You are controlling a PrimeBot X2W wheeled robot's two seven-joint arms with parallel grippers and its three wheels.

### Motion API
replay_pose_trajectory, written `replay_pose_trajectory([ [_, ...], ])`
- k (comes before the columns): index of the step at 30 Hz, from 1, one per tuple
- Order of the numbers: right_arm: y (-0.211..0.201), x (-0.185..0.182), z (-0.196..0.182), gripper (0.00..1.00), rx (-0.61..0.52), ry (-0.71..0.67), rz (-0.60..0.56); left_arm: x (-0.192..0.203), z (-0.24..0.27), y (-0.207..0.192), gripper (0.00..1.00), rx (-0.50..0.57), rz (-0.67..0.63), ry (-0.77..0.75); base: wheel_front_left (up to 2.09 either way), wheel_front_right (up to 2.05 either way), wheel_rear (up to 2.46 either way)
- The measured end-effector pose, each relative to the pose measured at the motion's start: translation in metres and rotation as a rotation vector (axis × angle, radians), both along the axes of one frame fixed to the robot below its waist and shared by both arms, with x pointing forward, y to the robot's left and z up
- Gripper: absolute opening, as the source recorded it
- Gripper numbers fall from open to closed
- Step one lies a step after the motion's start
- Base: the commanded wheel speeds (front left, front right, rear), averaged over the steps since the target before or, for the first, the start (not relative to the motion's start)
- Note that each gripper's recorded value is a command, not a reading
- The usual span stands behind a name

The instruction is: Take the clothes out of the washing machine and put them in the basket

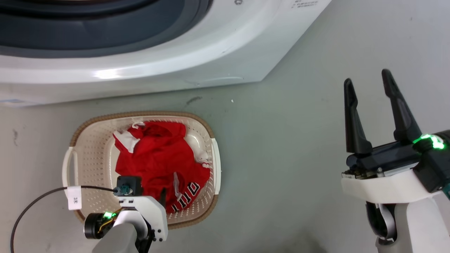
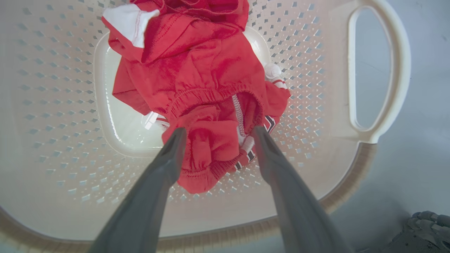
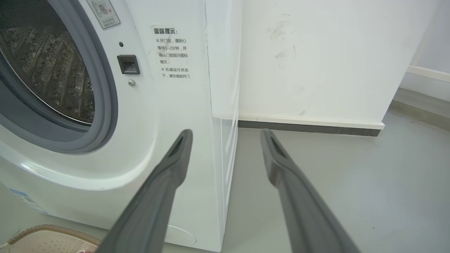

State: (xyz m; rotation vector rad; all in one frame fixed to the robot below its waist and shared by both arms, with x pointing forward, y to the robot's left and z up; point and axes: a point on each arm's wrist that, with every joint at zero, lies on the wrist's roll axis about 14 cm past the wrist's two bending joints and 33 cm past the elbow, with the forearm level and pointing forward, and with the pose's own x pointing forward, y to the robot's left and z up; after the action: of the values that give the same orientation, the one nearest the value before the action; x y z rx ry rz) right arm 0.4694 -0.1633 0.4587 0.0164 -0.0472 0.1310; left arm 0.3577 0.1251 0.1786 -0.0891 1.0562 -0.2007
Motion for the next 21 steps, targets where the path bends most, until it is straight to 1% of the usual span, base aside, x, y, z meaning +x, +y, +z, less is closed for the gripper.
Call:
replay_pose_trajectory([
  [3, 0.003, -0.009, 0.01, 1.0, 0.008, -0.01, 0.006, 0.0, 0.015, 0.004, 1.0, 0.006, 0.01, -0.043, 0.0, 0.0, 0.0],
  [8, 0.007, -0.026, 0.025, 1.0, 0.017, -0.027, 0.012, 0.026, 0.056, 0.01, 1.0, 0.0, 0.052, -0.219, 0.0, 0.0, 0.0],
  [21, 0.021, -0.061, 0.056, 1.0, 0.034, -0.082, 0.048, 0.032, 0.153, 0.035, 1.0, 0.003, 0.163, -0.557, 0.0, 0.0, 0.0],
])
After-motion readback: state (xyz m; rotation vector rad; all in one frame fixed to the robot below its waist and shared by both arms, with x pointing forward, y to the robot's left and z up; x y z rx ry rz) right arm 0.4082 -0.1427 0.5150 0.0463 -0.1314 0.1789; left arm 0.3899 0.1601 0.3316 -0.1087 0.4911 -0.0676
